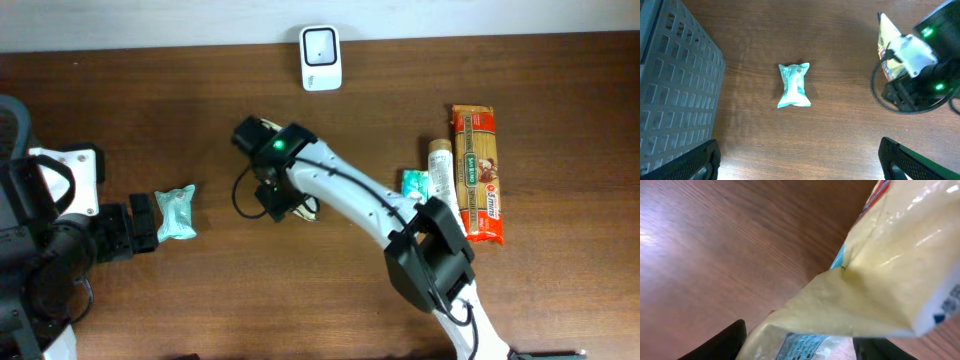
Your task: Scan the item barcode
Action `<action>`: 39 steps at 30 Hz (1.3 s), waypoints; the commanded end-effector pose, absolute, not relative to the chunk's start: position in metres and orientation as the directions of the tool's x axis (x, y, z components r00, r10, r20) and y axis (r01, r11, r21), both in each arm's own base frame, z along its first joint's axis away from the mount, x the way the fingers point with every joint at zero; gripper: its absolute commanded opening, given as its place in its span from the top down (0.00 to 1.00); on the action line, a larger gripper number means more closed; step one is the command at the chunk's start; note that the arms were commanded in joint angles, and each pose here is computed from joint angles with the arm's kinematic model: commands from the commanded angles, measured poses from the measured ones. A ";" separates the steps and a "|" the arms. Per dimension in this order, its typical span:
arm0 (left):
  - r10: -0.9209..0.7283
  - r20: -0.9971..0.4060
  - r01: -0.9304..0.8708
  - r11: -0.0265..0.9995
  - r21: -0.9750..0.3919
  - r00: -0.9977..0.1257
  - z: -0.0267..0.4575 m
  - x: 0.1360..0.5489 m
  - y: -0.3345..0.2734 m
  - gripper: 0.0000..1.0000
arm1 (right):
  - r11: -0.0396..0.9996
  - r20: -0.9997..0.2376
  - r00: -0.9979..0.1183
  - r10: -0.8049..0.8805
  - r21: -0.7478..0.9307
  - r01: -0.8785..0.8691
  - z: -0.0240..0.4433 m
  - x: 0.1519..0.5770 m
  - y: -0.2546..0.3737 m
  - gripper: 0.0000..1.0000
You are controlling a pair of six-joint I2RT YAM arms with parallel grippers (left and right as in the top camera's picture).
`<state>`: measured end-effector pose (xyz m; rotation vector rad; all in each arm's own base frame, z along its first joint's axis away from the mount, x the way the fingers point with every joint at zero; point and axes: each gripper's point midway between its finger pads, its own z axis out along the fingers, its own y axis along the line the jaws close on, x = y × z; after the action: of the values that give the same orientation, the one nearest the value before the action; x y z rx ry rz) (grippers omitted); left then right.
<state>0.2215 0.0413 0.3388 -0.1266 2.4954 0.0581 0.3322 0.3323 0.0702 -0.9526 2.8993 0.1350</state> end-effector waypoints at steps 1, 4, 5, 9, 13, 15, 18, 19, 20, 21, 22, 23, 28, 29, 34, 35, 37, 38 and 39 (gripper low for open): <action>-0.063 -0.603 -0.100 0.995 0.027 -0.795 0.340 0.221 0.043 0.01 | 0.729 -0.205 -0.801 -0.562 0.335 -0.597 0.121 0.348 0.341 0.35; -0.063 -0.603 -0.100 0.995 0.027 -0.795 0.340 0.221 0.043 0.01 | 0.625 -0.264 -0.771 -0.580 0.462 -0.629 0.141 0.354 0.341 0.34; -0.063 -0.603 -0.100 0.995 0.027 -0.795 0.340 0.221 0.043 0.01 | 0.624 -0.251 -0.768 -0.589 0.464 -0.629 0.137 0.350 0.343 0.34; -0.063 -0.603 -0.100 0.995 0.028 -0.795 0.340 0.221 0.043 0.01 | 0.964 -0.142 -0.971 -0.190 0.162 -0.213 0.111 0.394 0.274 0.21; -0.063 -0.603 -0.100 0.995 0.027 -0.795 0.340 0.221 0.043 0.01 | 0.959 -0.115 -0.993 -0.005 0.282 -0.038 0.091 0.429 0.252 0.01; -0.063 -0.603 -0.100 0.995 0.027 -0.795 0.340 0.221 0.043 0.01 | 0.926 -0.096 -0.995 0.003 0.376 -0.033 0.057 0.438 0.263 0.01; -0.063 -0.603 -0.100 0.995 0.028 -0.795 0.340 0.221 0.043 0.01 | 0.911 -0.094 -0.995 0.016 0.411 -0.024 0.034 0.436 0.272 0.01; -0.063 -0.603 -0.100 0.995 0.028 -0.795 0.340 0.221 0.043 0.01 | 0.911 -0.084 -0.996 0.039 0.413 0.001 0.025 0.434 0.272 0.03; -0.063 -0.603 -0.100 0.995 0.028 -0.795 0.340 0.221 0.043 0.01 | 0.901 -0.085 -0.995 0.057 0.434 0.014 0.010 0.432 0.276 0.05; -0.063 -0.603 -0.100 0.995 0.028 -0.795 0.340 0.221 0.043 0.01 | 0.890 -0.103 -0.993 0.050 0.456 -0.003 0.005 0.433 0.282 0.09; -0.063 -0.603 -0.100 0.995 0.028 -0.795 0.340 0.221 0.043 0.01 | 0.886 -0.118 -0.992 0.046 0.463 -0.014 0.002 0.433 0.285 0.13; -0.063 -0.603 -0.100 0.995 0.028 -0.795 0.340 0.221 0.043 0.01 | 0.880 -0.138 -0.989 0.047 0.474 -0.025 -0.002 0.433 0.293 0.17; -0.063 -0.603 -0.100 0.995 0.028 -0.795 0.340 0.221 0.043 0.01 | 0.887 -0.172 -0.985 0.018 0.458 -0.064 -0.006 0.429 0.305 0.88; -0.063 -0.603 -0.100 0.995 0.028 -0.795 0.340 0.221 0.043 0.01 | 0.889 -0.167 -0.986 0.024 0.454 -0.056 -0.003 0.429 0.299 0.90; -0.063 -0.603 -0.100 0.995 0.028 -0.795 0.340 0.221 0.043 0.01 | 0.870 -0.295 -0.946 -0.138 0.420 -0.258 0.104 0.421 0.258 0.96; -0.063 -0.603 -0.100 0.995 0.028 -0.795 0.340 0.221 0.043 0.01 | 0.901 -0.300 -0.937 -0.180 0.332 -0.279 0.133 0.410 0.236 0.96; -0.063 -0.603 -0.100 0.995 0.027 -0.795 0.340 0.221 0.043 0.01 | 0.951 -0.202 -0.944 -0.262 0.115 -0.288 0.158 0.383 0.192 0.96; -0.063 -0.603 -0.100 0.995 0.027 -0.795 0.340 0.221 0.043 0.01 | 0.960 -0.128 -0.952 -0.278 -0.015 -0.279 0.161 0.369 0.164 0.96; -0.063 -0.603 -0.100 0.995 0.028 -0.795 0.340 0.221 0.043 0.01 | 0.959 -0.085 -0.956 -0.281 -0.075 -0.275 0.157 0.364 0.151 0.96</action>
<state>0.2215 0.0413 0.3387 -0.1267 2.4962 0.0579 0.3631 0.1898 0.1538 -0.3575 3.0240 0.2522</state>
